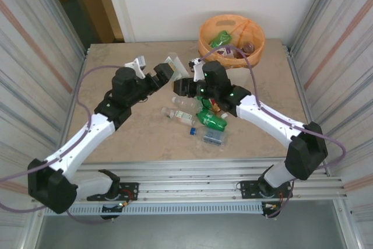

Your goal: Put the plastic bottles in the bin

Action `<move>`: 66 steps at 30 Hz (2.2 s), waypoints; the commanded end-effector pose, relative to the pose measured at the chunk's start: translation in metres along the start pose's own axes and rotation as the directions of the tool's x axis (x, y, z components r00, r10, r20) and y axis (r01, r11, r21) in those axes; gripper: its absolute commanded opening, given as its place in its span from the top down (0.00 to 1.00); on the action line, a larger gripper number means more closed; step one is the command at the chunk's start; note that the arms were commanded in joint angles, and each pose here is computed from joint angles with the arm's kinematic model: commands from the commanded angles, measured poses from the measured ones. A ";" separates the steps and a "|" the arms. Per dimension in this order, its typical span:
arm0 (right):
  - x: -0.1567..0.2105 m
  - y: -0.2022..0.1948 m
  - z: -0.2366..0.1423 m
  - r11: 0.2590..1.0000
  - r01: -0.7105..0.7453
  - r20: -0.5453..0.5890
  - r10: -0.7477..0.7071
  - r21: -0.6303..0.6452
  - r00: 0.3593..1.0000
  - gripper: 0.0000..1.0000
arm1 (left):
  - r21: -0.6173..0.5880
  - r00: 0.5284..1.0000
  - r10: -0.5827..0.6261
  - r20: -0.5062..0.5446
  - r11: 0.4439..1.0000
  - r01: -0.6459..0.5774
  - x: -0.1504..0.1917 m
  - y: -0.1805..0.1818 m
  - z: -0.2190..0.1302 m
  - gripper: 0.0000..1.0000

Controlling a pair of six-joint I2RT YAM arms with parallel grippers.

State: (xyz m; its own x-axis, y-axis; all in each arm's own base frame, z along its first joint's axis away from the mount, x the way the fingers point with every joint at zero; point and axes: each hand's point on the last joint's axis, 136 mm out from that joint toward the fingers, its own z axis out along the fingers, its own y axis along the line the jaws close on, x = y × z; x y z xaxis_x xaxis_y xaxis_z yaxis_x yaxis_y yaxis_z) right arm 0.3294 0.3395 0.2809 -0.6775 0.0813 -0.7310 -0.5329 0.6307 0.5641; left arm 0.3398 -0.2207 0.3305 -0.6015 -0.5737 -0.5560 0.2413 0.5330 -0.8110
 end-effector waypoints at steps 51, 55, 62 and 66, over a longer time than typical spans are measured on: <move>-0.187 -0.253 -0.100 0.799 0.074 -0.057 -0.049 0.597 0.997 0.61 | -0.164 0.905 0.286 0.314 0.955 -0.245 -0.040 0.022 -0.077 0.01; -0.190 -0.255 -0.101 0.789 0.078 -0.051 -0.058 0.609 0.997 0.39 | -0.175 0.907 0.284 0.310 0.955 -0.239 -0.042 0.025 -0.075 0.01; -0.199 -0.246 -0.107 0.791 0.082 -0.026 -0.083 0.606 0.996 0.23 | -0.176 0.920 0.273 0.281 0.957 -0.230 -0.041 0.023 -0.067 0.01; -0.206 -0.231 -0.119 0.795 0.078 0.002 -0.099 0.602 0.995 0.22 | -0.190 0.934 0.267 0.236 0.956 -0.226 -0.039 0.023 -0.061 0.01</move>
State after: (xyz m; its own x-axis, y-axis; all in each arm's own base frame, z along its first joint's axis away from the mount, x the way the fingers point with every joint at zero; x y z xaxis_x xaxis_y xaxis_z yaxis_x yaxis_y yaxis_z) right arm 0.5414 0.0862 0.3062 -0.6881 0.0173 -0.7254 -0.1566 0.9726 0.1718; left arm 0.3224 -0.1491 0.3284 -0.3230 -0.5341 -0.7813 0.2168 0.7618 -0.6104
